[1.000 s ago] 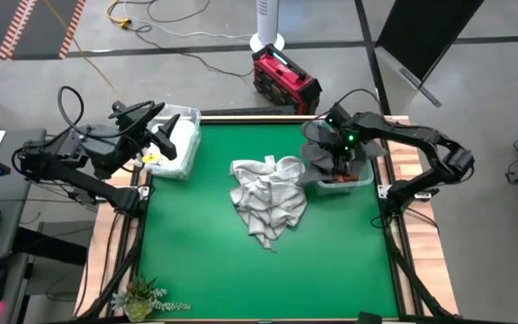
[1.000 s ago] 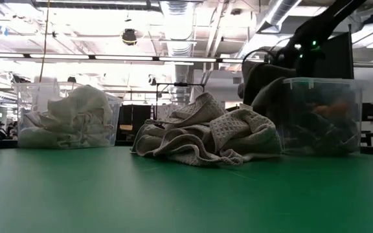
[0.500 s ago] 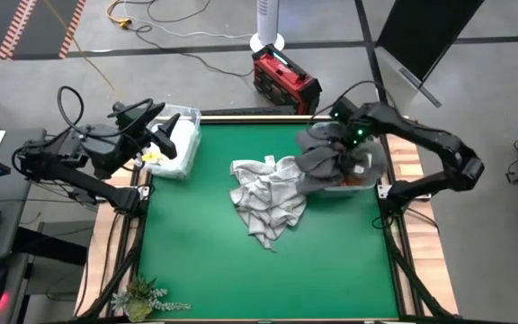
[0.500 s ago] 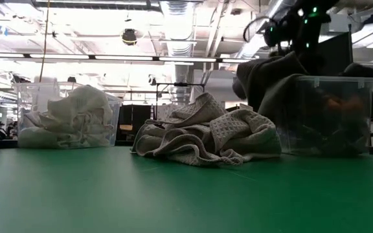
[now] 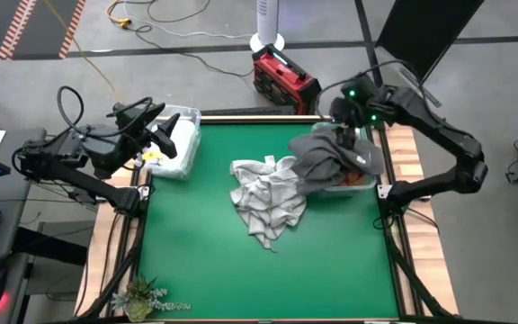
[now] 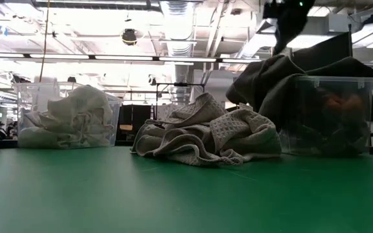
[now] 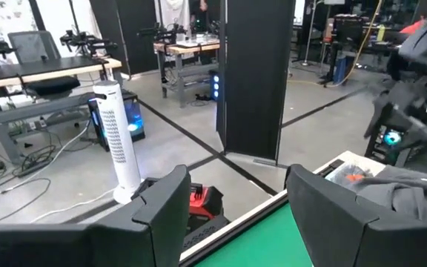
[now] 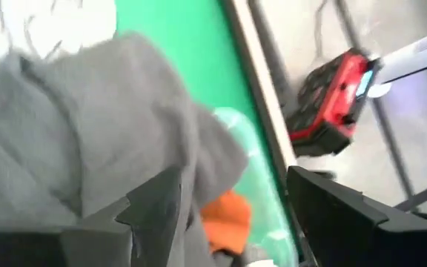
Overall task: Sort towels by color in basket
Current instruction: Put the gray towel into the right transparent bin
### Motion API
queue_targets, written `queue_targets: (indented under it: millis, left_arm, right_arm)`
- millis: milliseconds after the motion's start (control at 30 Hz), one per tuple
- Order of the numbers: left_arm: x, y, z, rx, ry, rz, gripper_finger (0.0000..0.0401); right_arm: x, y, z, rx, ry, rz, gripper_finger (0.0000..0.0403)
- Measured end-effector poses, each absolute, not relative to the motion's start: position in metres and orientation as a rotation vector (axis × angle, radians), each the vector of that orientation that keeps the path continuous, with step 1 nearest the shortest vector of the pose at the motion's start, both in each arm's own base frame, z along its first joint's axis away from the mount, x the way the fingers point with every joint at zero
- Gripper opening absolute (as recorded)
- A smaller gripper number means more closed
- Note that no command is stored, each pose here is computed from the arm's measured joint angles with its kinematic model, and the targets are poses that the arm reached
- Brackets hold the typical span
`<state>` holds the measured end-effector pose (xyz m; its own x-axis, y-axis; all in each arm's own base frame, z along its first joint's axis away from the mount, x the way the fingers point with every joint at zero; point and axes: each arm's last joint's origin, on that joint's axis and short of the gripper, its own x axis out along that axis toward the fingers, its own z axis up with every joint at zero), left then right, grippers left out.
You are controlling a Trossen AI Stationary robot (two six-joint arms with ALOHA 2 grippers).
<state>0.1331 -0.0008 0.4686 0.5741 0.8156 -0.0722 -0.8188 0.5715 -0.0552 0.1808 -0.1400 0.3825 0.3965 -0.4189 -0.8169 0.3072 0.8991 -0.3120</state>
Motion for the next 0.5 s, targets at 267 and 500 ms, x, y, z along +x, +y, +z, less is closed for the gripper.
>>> queue_targets:
  millis: [267, 500]
  left_arm:
    - [0.134, -0.001, 0.468, -0.091, 0.042, 0.94, 0.0214]
    - [0.134, -0.001, 0.468, -0.081, 0.048, 0.938, 0.0214]
  right_arm:
    - [0.187, -0.119, 0.419, -0.21, 0.94, -0.36, 0.0286]
    - [0.236, -0.106, 0.385, -0.163, 1.083, -0.215, 0.0286]
